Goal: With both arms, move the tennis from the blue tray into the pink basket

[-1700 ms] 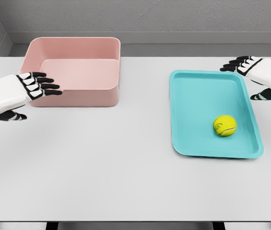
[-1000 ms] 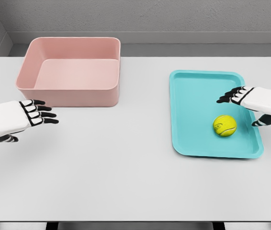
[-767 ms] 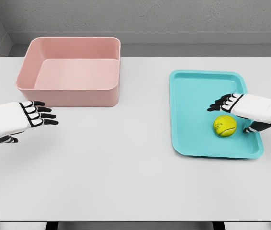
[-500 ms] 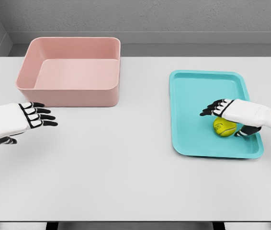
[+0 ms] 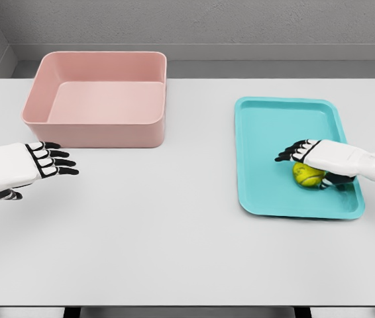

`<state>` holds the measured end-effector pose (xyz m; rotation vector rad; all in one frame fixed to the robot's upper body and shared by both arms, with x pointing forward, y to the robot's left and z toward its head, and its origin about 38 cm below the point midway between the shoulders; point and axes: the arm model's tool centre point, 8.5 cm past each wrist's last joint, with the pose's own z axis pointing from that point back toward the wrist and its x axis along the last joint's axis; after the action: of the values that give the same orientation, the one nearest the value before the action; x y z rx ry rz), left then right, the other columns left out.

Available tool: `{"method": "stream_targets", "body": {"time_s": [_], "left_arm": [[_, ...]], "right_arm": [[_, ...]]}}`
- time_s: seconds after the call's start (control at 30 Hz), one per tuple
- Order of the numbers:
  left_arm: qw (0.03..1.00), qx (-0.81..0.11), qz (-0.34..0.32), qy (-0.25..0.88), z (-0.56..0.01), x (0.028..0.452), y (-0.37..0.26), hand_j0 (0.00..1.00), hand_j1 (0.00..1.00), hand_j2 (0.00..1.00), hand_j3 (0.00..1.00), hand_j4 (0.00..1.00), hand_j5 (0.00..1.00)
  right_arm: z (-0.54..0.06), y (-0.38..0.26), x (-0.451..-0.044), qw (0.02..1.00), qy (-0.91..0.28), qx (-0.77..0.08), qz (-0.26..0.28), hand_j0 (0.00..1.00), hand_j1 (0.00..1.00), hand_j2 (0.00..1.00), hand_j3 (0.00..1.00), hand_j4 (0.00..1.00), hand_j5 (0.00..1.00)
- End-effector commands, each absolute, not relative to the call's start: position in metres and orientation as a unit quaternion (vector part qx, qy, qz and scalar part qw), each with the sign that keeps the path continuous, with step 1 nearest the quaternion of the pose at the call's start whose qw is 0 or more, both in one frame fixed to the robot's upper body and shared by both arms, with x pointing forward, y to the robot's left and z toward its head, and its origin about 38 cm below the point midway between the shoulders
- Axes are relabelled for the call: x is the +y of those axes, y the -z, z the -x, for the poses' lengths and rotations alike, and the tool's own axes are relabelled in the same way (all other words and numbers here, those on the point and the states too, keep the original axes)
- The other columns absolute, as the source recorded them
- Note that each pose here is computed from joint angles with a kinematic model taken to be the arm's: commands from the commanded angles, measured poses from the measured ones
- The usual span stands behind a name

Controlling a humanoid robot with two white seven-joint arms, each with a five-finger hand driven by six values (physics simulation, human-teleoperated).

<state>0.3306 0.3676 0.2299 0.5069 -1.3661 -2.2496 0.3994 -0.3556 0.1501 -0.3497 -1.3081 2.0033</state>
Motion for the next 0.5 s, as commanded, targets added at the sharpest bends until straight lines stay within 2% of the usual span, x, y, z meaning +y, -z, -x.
{"method": "stream_targets", "body": {"time_s": [0.0, 0.1, 0.27, 0.47], "left_arm": [[0.229, -0.498, -0.184, 0.816, -0.3306, 0.3677, -0.2312, 1.00, 1.00, 1.00, 1.00, 1.00, 1.00], [0.231, -0.498, -0.184, 0.816, -0.3307, 0.3682, -0.2311, 1.00, 1.00, 1.00, 1.00, 1.00, 1.00], [0.231, -0.498, -0.184, 0.816, -0.3307, 0.3682, -0.2311, 1.00, 1.00, 1.00, 1.00, 1.00, 1.00], [0.231, -0.498, -0.184, 0.815, -0.3307, 0.3681, -0.2312, 1.00, 1.00, 1.00, 1.00, 1.00, 1.00]], "right_arm": [[-0.3976, -0.1467, -0.3555, 0.355, -0.784, -0.492, 0.128, 0.93, 0.93, 0.93, 0.93, 0.93, 0.93], [-0.3975, -0.1477, -0.3580, 0.356, -0.788, -0.486, 0.128, 0.83, 0.83, 0.83, 0.83, 0.83, 0.83], [-0.3985, -0.1530, -0.3604, 0.354, -0.788, -0.486, 0.134, 0.72, 0.72, 0.72, 0.72, 0.72, 0.72], [-0.3989, -0.1546, -0.3617, 0.354, -0.787, -0.486, 0.135, 0.64, 0.64, 0.64, 0.64, 0.64, 0.64]]}}
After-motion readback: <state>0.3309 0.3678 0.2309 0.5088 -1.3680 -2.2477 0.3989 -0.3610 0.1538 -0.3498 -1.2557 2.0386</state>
